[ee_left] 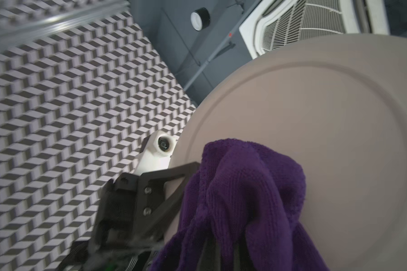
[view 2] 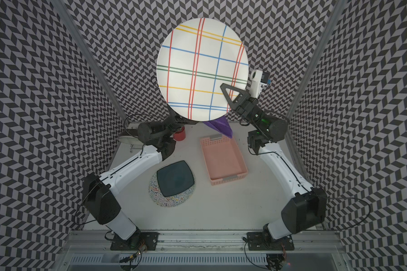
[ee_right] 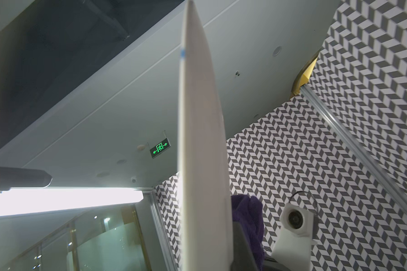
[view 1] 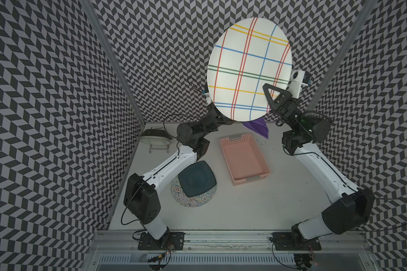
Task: Wipe the wet plate dry
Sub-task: Wipe the plate with towel.
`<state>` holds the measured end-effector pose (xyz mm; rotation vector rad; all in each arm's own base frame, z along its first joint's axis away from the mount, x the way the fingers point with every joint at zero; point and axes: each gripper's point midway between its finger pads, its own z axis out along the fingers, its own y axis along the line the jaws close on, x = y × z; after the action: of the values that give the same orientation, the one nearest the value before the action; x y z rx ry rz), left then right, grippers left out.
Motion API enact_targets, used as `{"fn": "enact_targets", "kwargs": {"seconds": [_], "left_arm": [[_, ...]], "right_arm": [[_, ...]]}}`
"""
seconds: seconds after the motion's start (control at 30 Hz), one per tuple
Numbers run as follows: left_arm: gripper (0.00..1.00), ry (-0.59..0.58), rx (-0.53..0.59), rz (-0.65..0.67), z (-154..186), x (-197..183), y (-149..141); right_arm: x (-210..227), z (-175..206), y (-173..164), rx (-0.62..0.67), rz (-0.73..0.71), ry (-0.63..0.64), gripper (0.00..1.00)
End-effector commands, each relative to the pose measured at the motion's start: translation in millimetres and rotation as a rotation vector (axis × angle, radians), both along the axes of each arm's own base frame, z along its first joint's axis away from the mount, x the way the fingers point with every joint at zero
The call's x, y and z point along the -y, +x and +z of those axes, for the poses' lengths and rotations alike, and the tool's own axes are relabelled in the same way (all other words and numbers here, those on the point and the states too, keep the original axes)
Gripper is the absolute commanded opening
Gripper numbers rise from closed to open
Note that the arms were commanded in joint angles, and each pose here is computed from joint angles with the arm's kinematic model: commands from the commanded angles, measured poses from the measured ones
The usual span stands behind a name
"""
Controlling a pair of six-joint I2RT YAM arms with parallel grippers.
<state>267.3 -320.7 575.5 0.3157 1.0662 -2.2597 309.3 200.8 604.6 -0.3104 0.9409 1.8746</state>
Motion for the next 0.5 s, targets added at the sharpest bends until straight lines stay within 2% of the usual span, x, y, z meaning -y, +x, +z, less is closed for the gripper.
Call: {"fn": "enact_targets", "kwargs": {"seconds": [0.0, 0.1, 0.23, 0.37, 0.47], "left_arm": [[0.00, 0.156, 0.296, 0.140, 12, -20, -57], [0.00, 0.337, 0.330, 0.338, -8, -23, -39], [0.00, 0.586, 0.295, 0.548, -44, -23, 3], [0.00, 0.764, 0.251, 0.682, -83, -21, 48], [0.00, 0.885, 0.157, 0.760, -110, -31, 81]], "right_arm": [[44, -29, 56, -0.181, -0.171, 0.047, 0.00], [50, -57, 59, -0.234, -0.239, -0.010, 0.00], [30, -91, 60, -0.298, -0.308, -0.142, 0.00], [6, -106, 49, -0.312, -0.335, -0.238, 0.00], [-4, -106, 36, -0.285, -0.300, -0.224, 0.00]]}}
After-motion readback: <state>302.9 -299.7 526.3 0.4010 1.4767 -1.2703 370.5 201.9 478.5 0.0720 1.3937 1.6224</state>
